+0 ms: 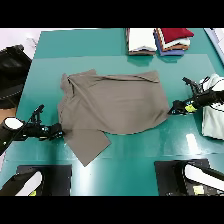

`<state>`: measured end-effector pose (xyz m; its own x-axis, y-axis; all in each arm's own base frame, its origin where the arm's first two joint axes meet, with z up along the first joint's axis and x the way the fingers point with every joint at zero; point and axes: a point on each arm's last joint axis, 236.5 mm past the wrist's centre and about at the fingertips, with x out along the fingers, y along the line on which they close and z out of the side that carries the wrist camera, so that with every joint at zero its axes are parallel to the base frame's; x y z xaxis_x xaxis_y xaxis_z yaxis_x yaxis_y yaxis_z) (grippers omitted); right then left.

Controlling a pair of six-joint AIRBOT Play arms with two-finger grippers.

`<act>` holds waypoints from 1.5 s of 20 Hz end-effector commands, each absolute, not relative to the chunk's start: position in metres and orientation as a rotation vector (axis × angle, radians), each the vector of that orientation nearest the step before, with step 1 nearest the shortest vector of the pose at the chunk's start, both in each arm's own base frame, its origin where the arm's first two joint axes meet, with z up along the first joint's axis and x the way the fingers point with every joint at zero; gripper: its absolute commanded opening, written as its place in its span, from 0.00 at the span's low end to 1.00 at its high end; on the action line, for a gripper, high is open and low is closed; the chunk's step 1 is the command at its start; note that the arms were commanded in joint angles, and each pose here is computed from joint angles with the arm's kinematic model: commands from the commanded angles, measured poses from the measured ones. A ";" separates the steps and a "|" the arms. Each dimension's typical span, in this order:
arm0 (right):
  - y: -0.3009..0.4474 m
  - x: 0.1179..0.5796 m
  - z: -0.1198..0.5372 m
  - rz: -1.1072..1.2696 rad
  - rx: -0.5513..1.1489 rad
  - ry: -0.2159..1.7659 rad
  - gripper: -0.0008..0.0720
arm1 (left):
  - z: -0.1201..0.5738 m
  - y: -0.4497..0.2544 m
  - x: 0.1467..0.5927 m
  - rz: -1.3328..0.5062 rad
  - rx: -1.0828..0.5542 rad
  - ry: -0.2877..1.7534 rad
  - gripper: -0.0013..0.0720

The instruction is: Fold the shirts.

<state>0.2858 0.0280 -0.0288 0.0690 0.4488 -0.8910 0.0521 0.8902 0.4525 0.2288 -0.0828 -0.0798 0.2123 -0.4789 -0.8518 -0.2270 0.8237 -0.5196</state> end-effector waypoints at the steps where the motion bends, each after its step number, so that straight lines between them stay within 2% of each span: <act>1: 0.026 0.292 -0.015 0.299 0.393 1.417 0.04 | -0.054 -0.089 0.247 -0.243 -0.638 1.314 0.05; 4: 0.022 0.305 0.027 0.277 0.328 1.252 0.04 | 0.033 -0.084 0.294 -0.306 -0.547 1.089 0.04; 6: 0.018 0.319 0.082 0.272 0.261 1.103 0.04 | 0.131 -0.079 0.321 -0.340 -0.457 0.844 0.04; 8: 0.017 0.332 0.162 0.269 0.186 0.894 0.04 | 0.247 -0.078 0.324 -0.371 -0.353 0.571 0.05; 10: 0.018 0.331 0.253 0.255 0.099 0.670 0.04 | 0.367 -0.082 0.296 -0.393 -0.243 0.293 0.05; 13: 0.024 0.299 0.375 0.216 -0.033 0.372 0.03 | 0.505 -0.088 0.221 -0.385 -0.093 -0.054 0.05; 17: 0.017 0.247 0.468 0.096 -0.095 0.150 0.03 | 0.612 -0.078 0.120 -0.285 -0.037 -0.400 0.04; 19: 0.011 0.236 0.483 0.056 -0.116 0.133 0.03 | 0.622 -0.067 0.105 -0.225 -0.041 -0.437 0.04; 21: 0.012 0.236 0.485 0.064 -0.124 0.162 0.03 | 0.605 -0.056 0.126 -0.188 -0.063 -0.360 0.04; 25: 0.001 0.278 0.451 0.082 -0.083 0.306 0.03 | 0.501 -0.048 0.240 -0.207 -0.145 0.031 0.05; 30: -0.024 0.362 0.304 0.119 0.050 0.709 0.03 | 0.310 -0.065 0.374 -0.357 -0.309 0.564 0.05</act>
<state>0.3293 -0.0133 0.3774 0.8680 0.0962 -0.4871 -0.1036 0.9945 0.0118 0.3227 -0.0523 0.4109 0.9193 -0.2965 -0.2587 0.2305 0.9387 -0.2564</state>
